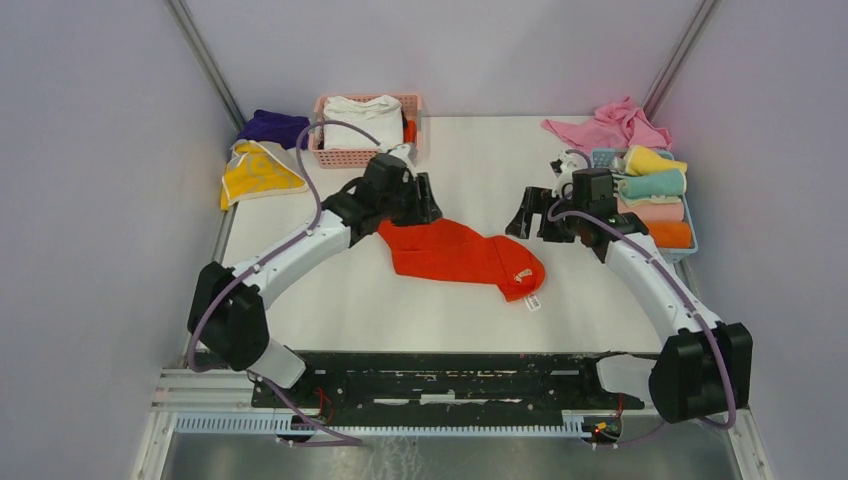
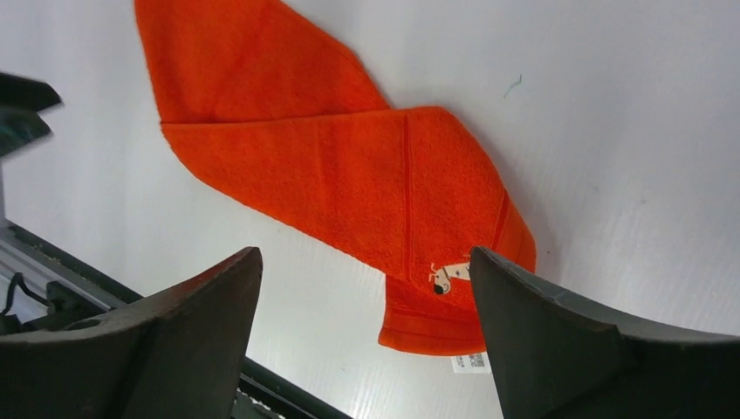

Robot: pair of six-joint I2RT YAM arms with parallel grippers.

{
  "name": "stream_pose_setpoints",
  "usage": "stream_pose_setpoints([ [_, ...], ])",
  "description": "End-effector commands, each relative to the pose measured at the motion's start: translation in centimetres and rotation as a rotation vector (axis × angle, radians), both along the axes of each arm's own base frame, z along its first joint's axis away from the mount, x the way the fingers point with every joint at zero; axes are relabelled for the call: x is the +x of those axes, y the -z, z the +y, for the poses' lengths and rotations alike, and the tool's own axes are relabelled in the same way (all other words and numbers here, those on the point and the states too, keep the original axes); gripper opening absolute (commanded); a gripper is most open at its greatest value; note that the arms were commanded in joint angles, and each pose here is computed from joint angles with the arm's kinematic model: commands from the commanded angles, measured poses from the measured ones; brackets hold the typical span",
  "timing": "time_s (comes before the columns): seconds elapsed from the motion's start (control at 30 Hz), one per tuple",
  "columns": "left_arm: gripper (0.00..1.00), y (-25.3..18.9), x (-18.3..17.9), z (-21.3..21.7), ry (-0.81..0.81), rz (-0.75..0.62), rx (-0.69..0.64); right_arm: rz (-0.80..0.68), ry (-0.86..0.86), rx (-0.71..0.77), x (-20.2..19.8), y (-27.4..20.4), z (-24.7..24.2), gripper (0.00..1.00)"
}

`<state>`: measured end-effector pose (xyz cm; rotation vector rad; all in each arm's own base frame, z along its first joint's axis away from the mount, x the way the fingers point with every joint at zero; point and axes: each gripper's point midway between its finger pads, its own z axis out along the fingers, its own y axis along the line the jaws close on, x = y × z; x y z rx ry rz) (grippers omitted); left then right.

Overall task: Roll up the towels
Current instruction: Flatten out the towel at the center of the board.

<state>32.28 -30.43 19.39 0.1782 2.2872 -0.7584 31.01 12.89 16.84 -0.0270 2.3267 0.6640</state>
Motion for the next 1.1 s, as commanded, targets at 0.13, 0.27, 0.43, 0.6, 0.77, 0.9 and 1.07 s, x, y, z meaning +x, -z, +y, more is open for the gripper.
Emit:
stream_pose_setpoints([
  [0.13, 0.6, 5.4, 6.3, 12.2, -0.393, 0.128, 0.128, 0.179, 0.112, -0.213, 0.1, 4.6, -3.2, 0.92],
  [0.27, 0.6, 8.6, 7.5, 14.2, -0.478, 0.21, 0.147, 0.275, 0.13, -0.257, -0.2, 7.3, -3.8, 0.9],
  [0.43, 0.59, 12.1, 8.1, 15.0, -0.517, 0.288, 0.171, 0.339, 0.119, -0.241, 0.4, 10.0, -3.2, 0.89],
  [0.6, 0.57, 14.8, 7.3, 13.1, -0.465, 0.375, 0.103, 0.385, 0.11, -0.223, 0.9, 12.0, -2.5, 0.84],
  [0.77, 0.46, 16.6, 6.9, 12.2, -0.455, 0.42, 0.061, 0.432, 0.076, -0.205, 1.0, 13.8, -1.8, 0.73],
  [0.9, 0.2, 14.9, 7.5, 14.1, -0.498, 0.357, 0.136, 0.406, 0.048, -0.188, 1.5, 12.4, -1.3, 0.44],
  [1.07, 0.07, 9.4, 8.5, 17.5, -0.568, 0.233, 0.218, 0.241, 0.06, -0.22, 3.7, 6.7, -2.0, 0.06],
])
